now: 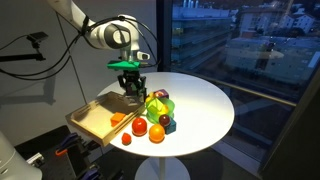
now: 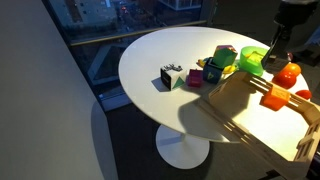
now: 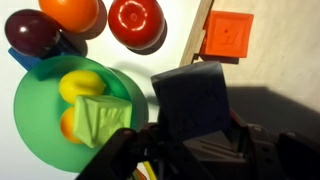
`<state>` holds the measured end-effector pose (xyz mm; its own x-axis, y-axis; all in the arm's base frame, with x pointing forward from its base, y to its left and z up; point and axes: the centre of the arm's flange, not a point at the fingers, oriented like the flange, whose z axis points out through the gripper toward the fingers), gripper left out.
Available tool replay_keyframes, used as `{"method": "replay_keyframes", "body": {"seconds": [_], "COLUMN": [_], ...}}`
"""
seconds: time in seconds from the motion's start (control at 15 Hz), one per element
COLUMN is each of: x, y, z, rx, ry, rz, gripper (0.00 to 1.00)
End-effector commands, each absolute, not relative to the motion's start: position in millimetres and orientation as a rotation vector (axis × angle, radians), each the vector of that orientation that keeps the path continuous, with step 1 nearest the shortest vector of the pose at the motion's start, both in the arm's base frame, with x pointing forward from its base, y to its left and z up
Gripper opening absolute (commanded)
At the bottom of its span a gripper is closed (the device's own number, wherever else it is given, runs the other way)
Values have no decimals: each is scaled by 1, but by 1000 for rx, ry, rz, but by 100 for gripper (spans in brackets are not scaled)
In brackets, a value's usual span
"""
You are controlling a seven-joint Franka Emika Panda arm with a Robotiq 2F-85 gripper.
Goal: Remove the grey block from the tray
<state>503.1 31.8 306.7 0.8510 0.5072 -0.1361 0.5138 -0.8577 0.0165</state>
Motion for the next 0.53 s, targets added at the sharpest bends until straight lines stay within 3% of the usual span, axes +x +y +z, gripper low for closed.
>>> {"method": "replay_keyframes", "body": {"seconds": [0.0, 0.47], "x": [500, 491], "y": [10, -35], "z": [322, 318], "rx": [3010, 3041], "ry": [703, 567], "rz": [-231, -333], "gripper": [32, 32]}}
